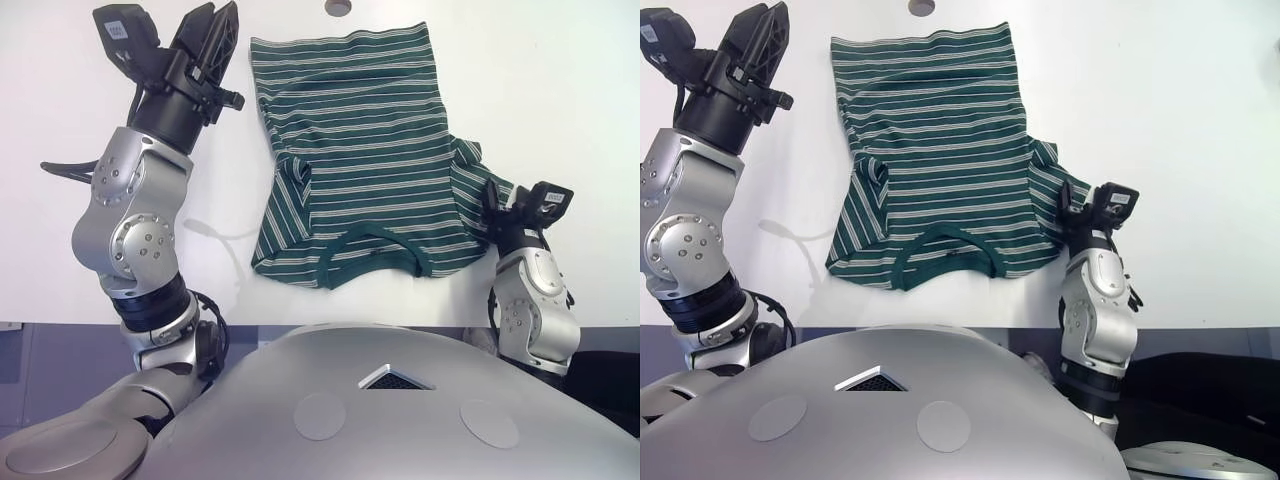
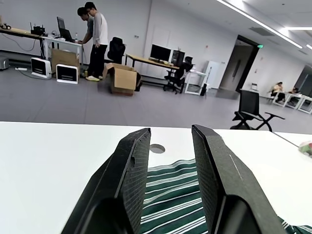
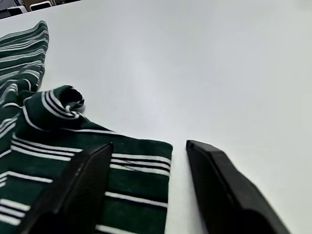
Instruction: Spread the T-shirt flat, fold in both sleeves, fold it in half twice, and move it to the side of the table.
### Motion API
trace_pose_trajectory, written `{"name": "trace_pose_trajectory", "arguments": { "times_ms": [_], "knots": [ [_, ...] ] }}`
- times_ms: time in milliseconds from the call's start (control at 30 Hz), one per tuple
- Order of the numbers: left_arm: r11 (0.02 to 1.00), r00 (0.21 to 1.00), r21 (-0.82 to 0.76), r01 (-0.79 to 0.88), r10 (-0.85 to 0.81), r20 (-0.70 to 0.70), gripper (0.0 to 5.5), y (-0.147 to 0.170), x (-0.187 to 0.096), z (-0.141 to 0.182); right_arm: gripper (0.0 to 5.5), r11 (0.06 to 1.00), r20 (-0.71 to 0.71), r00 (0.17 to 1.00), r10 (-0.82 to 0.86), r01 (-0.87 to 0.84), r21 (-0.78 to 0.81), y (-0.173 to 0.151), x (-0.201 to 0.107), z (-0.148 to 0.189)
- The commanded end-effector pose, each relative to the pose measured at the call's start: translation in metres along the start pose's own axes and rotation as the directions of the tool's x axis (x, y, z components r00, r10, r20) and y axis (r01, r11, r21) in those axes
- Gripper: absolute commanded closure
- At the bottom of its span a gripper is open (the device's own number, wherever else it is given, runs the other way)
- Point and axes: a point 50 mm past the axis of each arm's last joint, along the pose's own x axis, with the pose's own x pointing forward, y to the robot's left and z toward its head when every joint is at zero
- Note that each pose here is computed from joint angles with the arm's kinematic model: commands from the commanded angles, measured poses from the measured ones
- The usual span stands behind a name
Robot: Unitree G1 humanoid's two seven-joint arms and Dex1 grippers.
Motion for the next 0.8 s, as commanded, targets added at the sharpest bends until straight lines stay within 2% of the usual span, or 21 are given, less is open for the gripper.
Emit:
{"name": "trace_pose_trajectory", "arguments": {
  "times_ms": [33, 400, 533, 633, 800],
  "knots": [
    [1.000, 1.000, 0.018, -0.004, 0.004, 0.000, 3.94, 0.004, 0.003, 0.001, 3.42, 0.999, -0.073, 0.997, 0.000, 0.004, 0.045, 0.006, -0.003, -0.014],
    [1.000, 1.000, 0.028, -0.005, 0.005, -0.006, 3.94, 0.008, 0.002, -0.001, 5.48, 0.997, -0.017, 0.998, -0.064, 0.065, 0.028, 0.003, -0.006, -0.010],
    [1.000, 1.000, 0.027, -0.008, 0.009, -0.011, 3.94, 0.009, 0.002, -0.003, 5.48, 1.000, 0.054, 0.998, -0.017, 0.018, -0.011, 0.010, -0.006, 0.000],
    [1.000, 1.000, 0.028, -0.012, 0.013, -0.014, 3.94, 0.010, 0.000, -0.005, 5.48, 0.977, 0.136, 0.968, 0.212, -0.214, 0.005, 0.038, -0.014, 0.017],
    [1.000, 1.000, 0.030, -0.010, 0.011, -0.018, 3.94, 0.009, -0.001, -0.008, 5.48, 0.902, 0.134, 0.892, 0.431, -0.424, -0.079, 0.061, -0.023, 0.026]
  ]
}}
